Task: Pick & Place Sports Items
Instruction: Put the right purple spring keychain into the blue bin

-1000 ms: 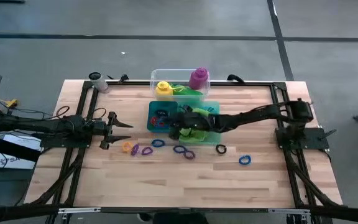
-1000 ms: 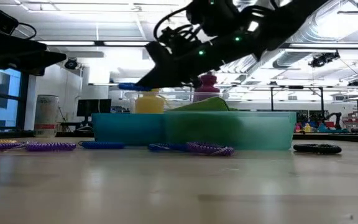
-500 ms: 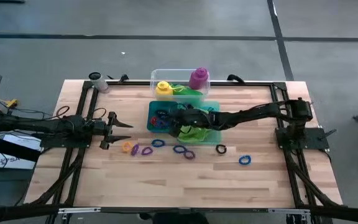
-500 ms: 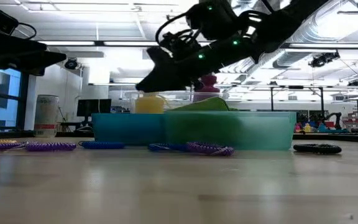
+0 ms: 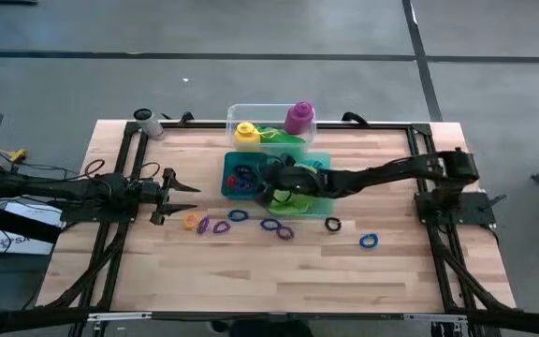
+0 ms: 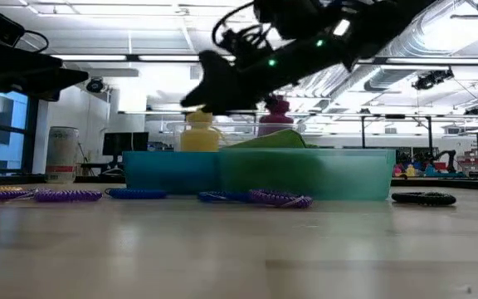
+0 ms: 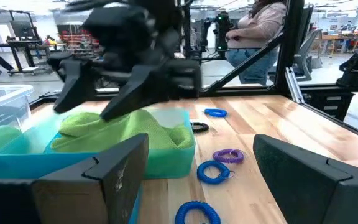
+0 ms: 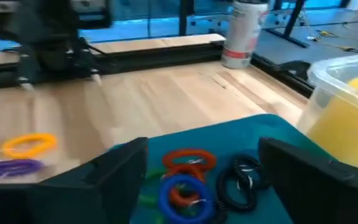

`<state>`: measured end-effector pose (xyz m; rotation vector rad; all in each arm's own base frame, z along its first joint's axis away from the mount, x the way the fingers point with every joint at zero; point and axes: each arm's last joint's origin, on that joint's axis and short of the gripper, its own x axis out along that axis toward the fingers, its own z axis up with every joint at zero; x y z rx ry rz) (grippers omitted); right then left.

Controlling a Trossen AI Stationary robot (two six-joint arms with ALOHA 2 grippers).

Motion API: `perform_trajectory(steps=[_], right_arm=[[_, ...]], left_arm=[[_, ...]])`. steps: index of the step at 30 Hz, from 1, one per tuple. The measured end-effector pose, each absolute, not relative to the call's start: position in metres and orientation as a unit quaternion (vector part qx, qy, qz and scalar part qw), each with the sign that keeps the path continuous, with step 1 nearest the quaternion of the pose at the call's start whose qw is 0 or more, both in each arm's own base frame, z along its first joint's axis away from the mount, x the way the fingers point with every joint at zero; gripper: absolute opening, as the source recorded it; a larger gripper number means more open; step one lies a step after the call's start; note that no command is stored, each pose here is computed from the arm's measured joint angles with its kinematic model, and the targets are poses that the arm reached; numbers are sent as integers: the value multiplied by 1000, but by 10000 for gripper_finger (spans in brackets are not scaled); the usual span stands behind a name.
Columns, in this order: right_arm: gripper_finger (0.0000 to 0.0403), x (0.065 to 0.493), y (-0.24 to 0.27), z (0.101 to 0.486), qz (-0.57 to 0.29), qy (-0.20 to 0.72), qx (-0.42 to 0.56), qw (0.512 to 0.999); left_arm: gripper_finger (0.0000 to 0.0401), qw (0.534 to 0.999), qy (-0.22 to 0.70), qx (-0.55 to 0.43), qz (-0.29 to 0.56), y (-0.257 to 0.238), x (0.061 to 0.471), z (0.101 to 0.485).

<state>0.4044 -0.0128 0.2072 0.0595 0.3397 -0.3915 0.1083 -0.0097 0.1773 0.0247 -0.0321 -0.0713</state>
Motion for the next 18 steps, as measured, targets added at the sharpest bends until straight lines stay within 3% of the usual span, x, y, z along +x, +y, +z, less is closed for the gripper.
perform_trajectory(steps=[18], right_arm=[[245,355,56,253,-113,250,32,961]], left_arm=[[236,999,-16,12,-36,-10,108,177]])
